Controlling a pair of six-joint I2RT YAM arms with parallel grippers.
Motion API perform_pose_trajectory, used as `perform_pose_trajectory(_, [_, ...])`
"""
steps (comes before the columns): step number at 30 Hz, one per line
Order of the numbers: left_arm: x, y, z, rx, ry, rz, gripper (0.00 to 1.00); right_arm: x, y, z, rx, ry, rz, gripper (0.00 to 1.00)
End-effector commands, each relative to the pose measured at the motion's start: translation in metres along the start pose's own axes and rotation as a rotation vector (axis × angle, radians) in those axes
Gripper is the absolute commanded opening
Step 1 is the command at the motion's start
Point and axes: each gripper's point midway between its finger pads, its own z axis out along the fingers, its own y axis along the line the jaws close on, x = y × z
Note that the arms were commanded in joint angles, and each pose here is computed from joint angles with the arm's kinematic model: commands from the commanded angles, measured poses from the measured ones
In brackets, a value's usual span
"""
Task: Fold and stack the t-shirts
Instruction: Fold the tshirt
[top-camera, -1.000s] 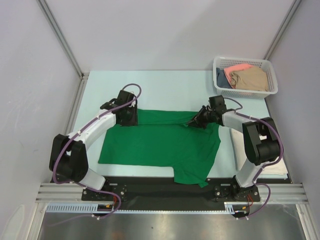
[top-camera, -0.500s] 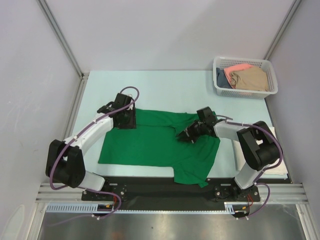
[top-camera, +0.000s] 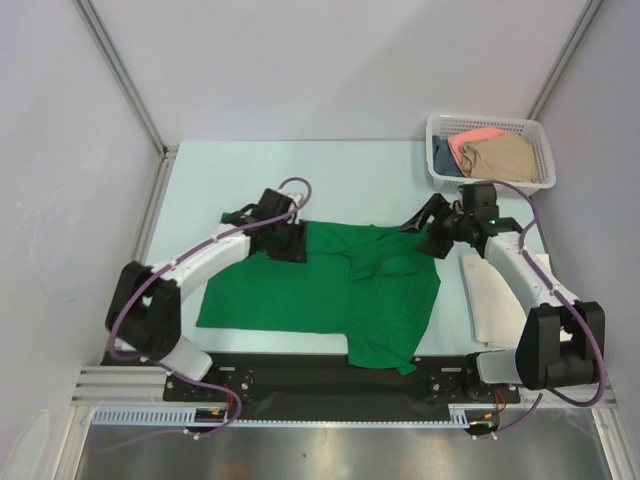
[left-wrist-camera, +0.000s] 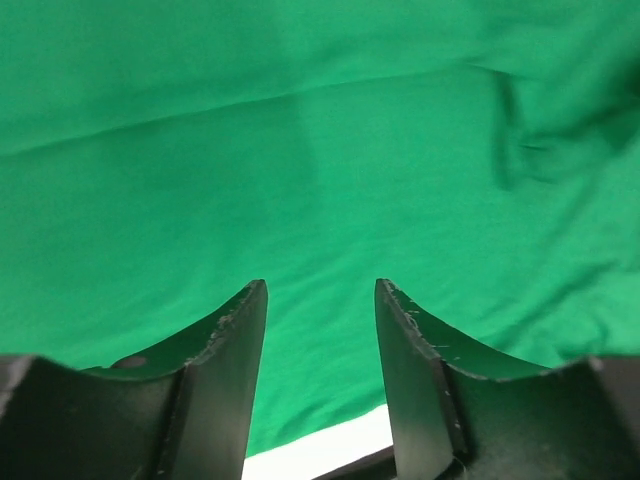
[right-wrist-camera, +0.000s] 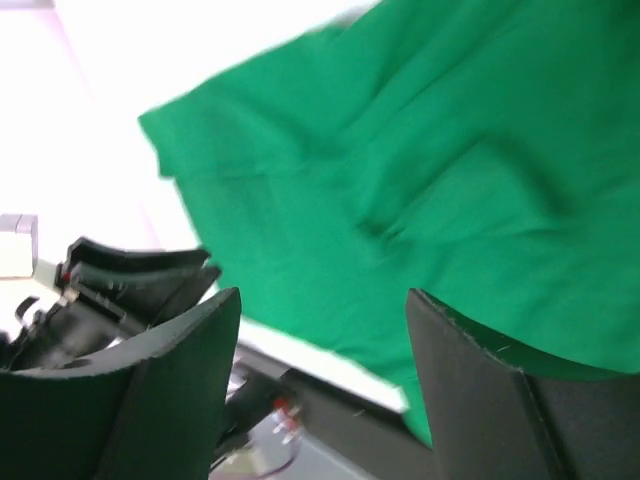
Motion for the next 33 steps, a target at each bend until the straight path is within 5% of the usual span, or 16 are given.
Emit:
perform_pose_trajectory(1, [-0.02, -0.056, 0.015, 0.153, -0.017, 0.054, 0.52, 0.002, -0.046, -0.006, 0.1, 0.071, -0.106, 0.72])
perform_pose_trajectory(6, [-0.036, -0.115, 0.037, 0.283, 0.016, 0.118, 0.48, -0.02, -0.054, 0.023, 0.082, 0.073, -0.112, 0.65])
perform_pose_trajectory(10, [-0.039, -0.141, 0.056, 0.363, 0.057, 0.094, 0.47, -0.043, -0.057, 0.049, 0.102, 0.094, -0.13, 0.4])
perform_pose_trajectory(33, [-0.016, -0.203, 0.105, 0.565, 0.245, 0.072, 0.51, -0.038, -0.084, 0.087, 0.132, 0.246, -0.089, 0.44])
